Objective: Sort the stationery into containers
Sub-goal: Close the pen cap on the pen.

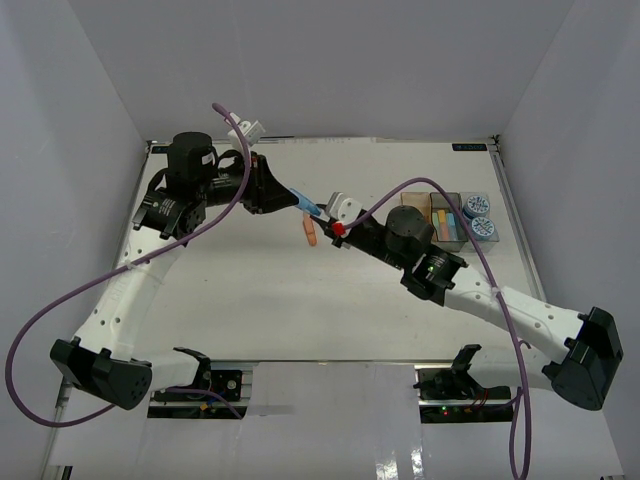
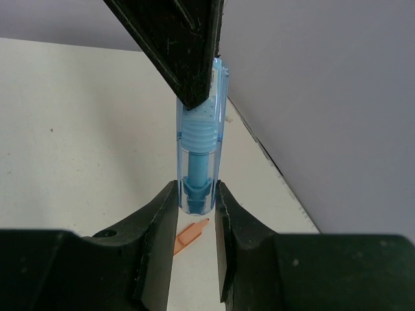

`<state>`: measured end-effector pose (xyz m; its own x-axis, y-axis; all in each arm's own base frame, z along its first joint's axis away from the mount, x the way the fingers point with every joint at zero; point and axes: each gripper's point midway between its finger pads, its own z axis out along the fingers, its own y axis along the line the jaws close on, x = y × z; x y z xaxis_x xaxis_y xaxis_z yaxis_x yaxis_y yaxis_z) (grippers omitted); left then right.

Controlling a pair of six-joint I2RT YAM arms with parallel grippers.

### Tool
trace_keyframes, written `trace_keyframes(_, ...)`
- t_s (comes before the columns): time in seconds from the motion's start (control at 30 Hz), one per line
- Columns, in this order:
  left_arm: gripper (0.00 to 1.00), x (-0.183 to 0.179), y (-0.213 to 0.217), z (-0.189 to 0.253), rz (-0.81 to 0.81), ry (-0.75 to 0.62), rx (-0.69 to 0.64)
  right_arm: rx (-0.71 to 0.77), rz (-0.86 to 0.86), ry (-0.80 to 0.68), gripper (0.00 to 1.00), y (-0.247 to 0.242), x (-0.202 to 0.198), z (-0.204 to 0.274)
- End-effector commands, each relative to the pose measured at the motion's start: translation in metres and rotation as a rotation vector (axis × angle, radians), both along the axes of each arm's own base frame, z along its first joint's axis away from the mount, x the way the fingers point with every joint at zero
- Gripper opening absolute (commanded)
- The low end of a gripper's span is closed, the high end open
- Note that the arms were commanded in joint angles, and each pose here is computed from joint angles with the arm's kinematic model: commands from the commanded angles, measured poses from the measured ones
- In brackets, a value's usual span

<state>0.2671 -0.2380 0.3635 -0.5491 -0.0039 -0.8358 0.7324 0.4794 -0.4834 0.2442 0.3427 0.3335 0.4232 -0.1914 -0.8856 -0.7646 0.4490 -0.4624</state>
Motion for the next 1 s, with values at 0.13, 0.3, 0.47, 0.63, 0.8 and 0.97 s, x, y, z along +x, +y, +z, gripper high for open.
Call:
trace_keyframes(0.13, 0.17, -0.006, -0.005, -0.02, -0.013, 0.063, 0.015, 0.161, 0.03, -0.164, 0.08, 0.004, -0.005, 0.091)
trace_keyframes(0.3, 0.18, -0.005, -0.01, -0.028, -0.013, 0.08, 0.028, 0.178, 0.052, -0.189, 0.08, 0.008, -0.007, 0.106)
trace_keyframes(0.47, 0.18, -0.006, -0.019, -0.038, -0.034, 0.113, 0.035, 0.195, 0.048, -0.213, 0.08, 0.006, -0.008, 0.116)
trace_keyframes(0.63, 0.18, -0.006, -0.026, -0.049, -0.042, 0.144, 0.035, 0.215, 0.047, -0.247, 0.08, 0.002, -0.011, 0.13)
trace_keyframes(0.8, 0.18, -0.007, -0.031, -0.055, -0.057, 0.159, 0.04, 0.237, 0.054, -0.286, 0.08, -0.003, -0.017, 0.147)
trace_keyframes(0.97, 0.18, -0.005, -0.033, -0.066, -0.061, 0.186, 0.051, 0.265, 0.066, -0.318, 0.08, -0.008, -0.024, 0.161)
